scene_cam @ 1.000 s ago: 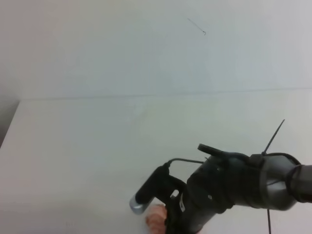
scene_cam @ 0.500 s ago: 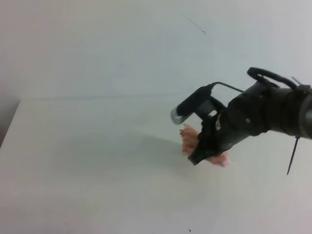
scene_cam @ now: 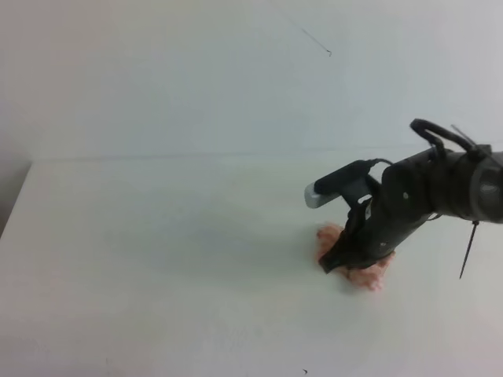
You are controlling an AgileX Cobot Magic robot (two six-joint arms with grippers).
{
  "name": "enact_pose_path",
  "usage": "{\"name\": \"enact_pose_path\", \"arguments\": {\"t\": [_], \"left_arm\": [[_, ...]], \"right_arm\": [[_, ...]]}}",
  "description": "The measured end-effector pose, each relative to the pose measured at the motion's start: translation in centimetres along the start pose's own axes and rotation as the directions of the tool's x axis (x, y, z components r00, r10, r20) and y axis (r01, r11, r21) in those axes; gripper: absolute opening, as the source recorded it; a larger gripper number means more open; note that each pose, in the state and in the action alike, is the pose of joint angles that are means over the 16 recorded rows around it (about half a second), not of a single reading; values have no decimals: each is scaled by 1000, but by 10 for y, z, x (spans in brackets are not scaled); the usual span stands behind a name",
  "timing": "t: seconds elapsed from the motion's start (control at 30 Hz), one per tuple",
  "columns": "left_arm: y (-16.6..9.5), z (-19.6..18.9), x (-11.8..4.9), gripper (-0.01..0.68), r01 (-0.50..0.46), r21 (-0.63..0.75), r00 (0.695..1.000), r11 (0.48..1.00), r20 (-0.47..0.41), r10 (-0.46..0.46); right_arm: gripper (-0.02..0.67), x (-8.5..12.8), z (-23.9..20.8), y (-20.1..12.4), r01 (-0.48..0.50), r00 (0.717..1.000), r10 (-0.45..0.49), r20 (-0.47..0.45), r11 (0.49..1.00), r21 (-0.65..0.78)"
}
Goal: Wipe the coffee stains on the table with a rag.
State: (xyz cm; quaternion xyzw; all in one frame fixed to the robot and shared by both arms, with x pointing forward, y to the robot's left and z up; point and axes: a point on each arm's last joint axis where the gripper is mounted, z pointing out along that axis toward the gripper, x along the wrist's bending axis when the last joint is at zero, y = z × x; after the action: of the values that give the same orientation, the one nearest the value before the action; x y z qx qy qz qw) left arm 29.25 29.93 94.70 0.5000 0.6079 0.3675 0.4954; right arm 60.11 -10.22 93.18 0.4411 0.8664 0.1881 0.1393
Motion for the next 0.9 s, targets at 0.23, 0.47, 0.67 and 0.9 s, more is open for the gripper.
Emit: {"name": "enact_pose_path", "arguments": {"t": [0.23, 0.47, 0.67, 0.9], "left_arm": [[0, 0, 0, 0, 0, 2, 1000, 1000, 0, 0], [0, 0, 0, 0, 0, 2, 1000, 1000, 0, 0], [0, 0, 0, 0, 1, 0, 1000, 1000, 0, -1], [0, 0, 0, 0, 1, 0, 1000, 1000, 0, -1]], "right_arm": [[-4, 49, 9, -1, 76, 994, -74, -84, 997, 22], [-4, 85, -14, 5, 148, 980, -150, -128, 989, -22], [-3, 91, -41, 12, 172, 976, -180, -120, 982, -74], [34, 86, -51, 15, 173, 981, -180, -74, 981, -93]]}}
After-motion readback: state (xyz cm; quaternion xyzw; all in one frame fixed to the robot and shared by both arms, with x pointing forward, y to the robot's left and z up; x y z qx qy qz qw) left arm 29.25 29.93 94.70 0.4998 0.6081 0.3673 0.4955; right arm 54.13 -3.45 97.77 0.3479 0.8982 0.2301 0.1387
